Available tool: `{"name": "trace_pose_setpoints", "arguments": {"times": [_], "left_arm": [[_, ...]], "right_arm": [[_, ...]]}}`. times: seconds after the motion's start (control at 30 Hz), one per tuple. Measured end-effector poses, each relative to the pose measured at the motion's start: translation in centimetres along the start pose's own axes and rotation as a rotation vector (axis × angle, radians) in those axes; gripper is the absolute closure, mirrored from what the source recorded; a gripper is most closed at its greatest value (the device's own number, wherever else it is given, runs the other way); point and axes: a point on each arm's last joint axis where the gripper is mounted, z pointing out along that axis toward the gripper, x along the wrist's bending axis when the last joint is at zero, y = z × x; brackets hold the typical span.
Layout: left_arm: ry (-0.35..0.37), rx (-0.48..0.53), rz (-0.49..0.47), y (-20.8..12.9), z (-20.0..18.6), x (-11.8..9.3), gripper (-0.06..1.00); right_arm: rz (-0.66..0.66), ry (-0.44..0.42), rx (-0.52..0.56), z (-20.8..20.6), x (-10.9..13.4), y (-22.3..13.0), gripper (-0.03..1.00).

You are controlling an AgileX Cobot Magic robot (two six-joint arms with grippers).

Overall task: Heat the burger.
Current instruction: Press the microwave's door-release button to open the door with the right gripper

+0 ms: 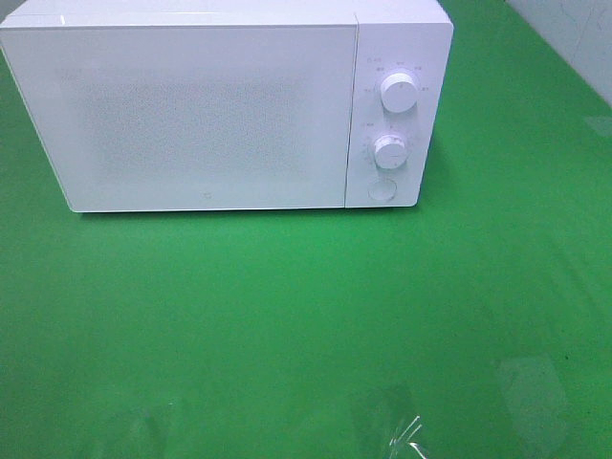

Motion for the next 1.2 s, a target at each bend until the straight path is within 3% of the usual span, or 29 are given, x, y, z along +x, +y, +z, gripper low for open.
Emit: {"name": "trace_pose_setpoints", "arguments": {"times": [0.2, 0.6, 0.93, 1.2], "left_arm": [[0.0, 0.0, 0.0, 0.0, 0.0, 0.0, -0.03], [0.0, 0.0, 0.0, 0.0, 0.0, 0.0, -0.03], [0.001, 0.0, 0.0, 0.0, 0.0, 0.0, -0.03], [0.001, 0.0, 0.0, 0.0, 0.0, 0.0, -0.03]], "right_arm": [[0.0, 0.0, -0.086, 0.4, 0.0, 2.6, 0.2], [0.0, 0.0, -0.06, 5.6, 0.0, 5.6, 0.2], [0.0, 0.0, -0.02, 9.7, 0.0, 6.7, 0.2], [-0.006, -0.001, -0.073, 14.0, 0.0, 5.9, 0.2]]}}
